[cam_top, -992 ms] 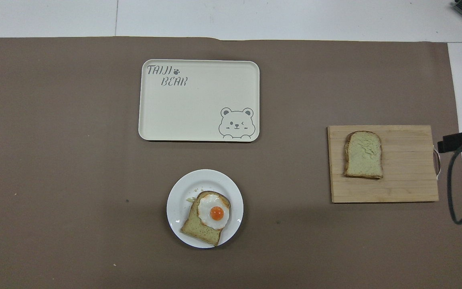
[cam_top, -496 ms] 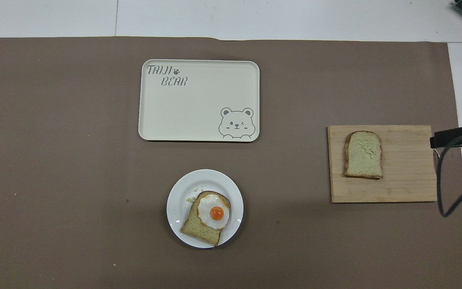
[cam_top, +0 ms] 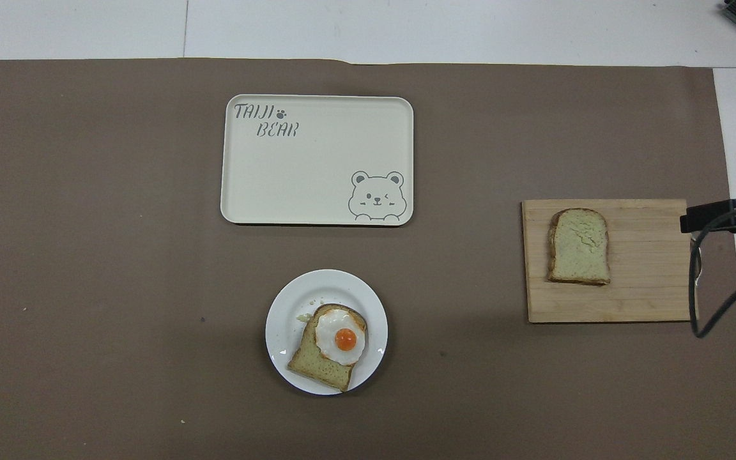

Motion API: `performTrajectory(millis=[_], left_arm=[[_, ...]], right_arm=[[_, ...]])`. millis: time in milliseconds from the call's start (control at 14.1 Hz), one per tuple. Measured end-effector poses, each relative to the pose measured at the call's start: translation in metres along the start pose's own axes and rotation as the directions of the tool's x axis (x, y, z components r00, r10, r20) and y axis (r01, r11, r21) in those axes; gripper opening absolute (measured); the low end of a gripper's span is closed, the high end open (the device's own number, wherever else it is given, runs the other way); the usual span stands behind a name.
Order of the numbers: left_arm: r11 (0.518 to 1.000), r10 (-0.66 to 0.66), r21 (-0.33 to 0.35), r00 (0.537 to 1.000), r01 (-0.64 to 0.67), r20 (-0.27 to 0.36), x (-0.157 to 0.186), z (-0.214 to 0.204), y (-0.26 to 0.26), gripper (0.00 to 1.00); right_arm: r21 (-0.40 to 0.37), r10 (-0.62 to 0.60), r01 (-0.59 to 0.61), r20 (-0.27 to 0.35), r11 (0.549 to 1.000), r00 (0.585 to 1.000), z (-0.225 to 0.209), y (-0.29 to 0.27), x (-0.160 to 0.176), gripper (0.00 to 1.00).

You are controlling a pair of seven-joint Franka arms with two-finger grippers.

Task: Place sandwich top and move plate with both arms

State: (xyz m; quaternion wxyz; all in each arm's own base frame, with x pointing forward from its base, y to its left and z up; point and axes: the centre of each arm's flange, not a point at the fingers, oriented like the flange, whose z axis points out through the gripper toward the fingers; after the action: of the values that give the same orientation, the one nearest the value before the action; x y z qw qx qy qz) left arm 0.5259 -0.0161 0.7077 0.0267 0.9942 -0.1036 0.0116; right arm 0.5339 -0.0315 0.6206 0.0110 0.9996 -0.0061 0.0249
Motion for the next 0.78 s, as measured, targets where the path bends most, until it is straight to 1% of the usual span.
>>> performTrajectory(millis=[213, 283, 496, 638, 780], left_arm=[[1.0, 0.012, -0.001, 1.0, -0.012, 0.004, 0.001, 0.001, 0.007, 1.0], [1.0, 0.014, -0.002, 1.0, -0.014, 0.011, 0.0, 0.002, 0.008, 1.0], [1.0, 0.011, -0.003, 1.0, -0.011, 0.018, -0.001, 0.002, 0.007, 1.0], [1.0, 0.007, -0.003, 1.0, -0.007, 0.018, -0.001, 0.002, 0.005, 1.0], [1.0, 0.006, -0.003, 1.0, -0.006, 0.017, -0.001, 0.002, 0.004, 1.0]], right_arm=[[0.0, 0.001, -0.001, -0.042, 1.0, 0.999, 0.027, 0.0, 0.013, 1.0], [0.007, 0.007, -0.006, -0.041, 1.0, 0.999, 0.044, 0.001, 0.018, 1.0], [0.041, 0.047, -0.047, -0.005, 0.998, 0.999, 0.105, 0.018, 0.037, 1.0], [0.039, 0.012, -0.012, 0.007, 0.999, 1.0, 0.139, 0.032, 0.049, 1.0], [0.032, -0.021, 0.021, 0.0, 0.999, 1.0, 0.167, 0.046, 0.059, 1.0]])
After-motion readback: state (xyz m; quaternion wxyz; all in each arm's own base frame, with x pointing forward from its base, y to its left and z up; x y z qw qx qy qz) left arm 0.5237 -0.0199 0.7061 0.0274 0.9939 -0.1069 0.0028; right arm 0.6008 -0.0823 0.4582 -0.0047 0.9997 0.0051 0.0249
